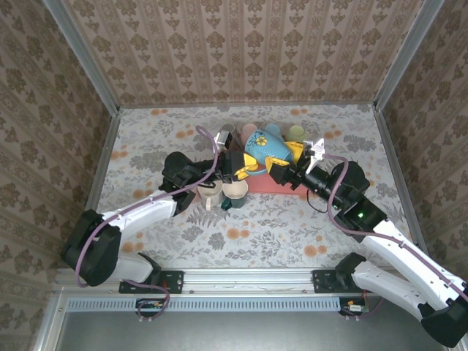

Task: Turn the mug right side up

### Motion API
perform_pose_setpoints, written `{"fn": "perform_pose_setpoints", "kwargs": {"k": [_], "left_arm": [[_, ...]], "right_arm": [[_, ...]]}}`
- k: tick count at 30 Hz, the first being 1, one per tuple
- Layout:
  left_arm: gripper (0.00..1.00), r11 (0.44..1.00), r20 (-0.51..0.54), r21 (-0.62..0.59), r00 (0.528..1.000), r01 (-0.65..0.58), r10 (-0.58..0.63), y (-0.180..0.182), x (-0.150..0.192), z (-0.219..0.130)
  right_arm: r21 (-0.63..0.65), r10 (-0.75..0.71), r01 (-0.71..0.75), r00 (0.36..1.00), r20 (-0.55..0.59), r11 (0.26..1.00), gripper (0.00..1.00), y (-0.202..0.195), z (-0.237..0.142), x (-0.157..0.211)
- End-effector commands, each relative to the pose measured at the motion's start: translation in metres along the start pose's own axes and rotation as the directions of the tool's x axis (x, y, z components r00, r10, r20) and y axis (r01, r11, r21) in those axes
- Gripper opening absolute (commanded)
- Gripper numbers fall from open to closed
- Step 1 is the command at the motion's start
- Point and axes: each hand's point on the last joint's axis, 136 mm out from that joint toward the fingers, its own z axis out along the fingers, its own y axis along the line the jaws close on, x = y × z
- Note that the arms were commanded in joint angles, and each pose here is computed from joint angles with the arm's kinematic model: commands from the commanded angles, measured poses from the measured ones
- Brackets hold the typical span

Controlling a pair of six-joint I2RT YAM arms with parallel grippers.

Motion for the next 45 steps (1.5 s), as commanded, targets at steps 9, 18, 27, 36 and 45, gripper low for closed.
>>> {"fn": "perform_pose_setpoints", "kwargs": {"k": [9, 18, 27, 36, 45], "left_arm": [[0.18, 0.997, 0.072, 0.046, 0.996, -0.06, 0.057, -0.017, -0.014, -0.006], [0.0, 0.991, 0.075, 0.042, 0.989, -0.129, 0.126, -0.029, -0.016, -0.009], [0.0, 0.714, -0.053, -0.502, 0.842, -0.487, 0.537, -0.008, -0.006, -0.037], [0.0, 0.203, -0.353, -0.778, 0.682, -0.594, 0.64, 0.052, 0.016, -0.02], [0.0, -0.076, -0.476, -0.847, 0.687, -0.527, 0.549, 0.121, 0.027, 0.003]], "right_arm": [[-0.035, -0.001, 0.003, 0.998, 0.066, 0.999, 0.39, 0.009, -0.002, -0.018], [-0.03, 0.009, -0.009, 1.0, 0.016, 1.0, 0.89, 0.009, -0.002, -0.012], [0.393, 0.008, 0.004, 1.0, -0.029, 0.92, 0.97, -0.054, -0.048, -0.02], [0.701, -0.004, 0.021, 1.0, -0.027, 0.713, 0.93, -0.099, -0.101, -0.048], [0.76, 0.038, -0.021, 0.999, -0.006, 0.649, 0.93, -0.11, -0.108, -0.046]]}}
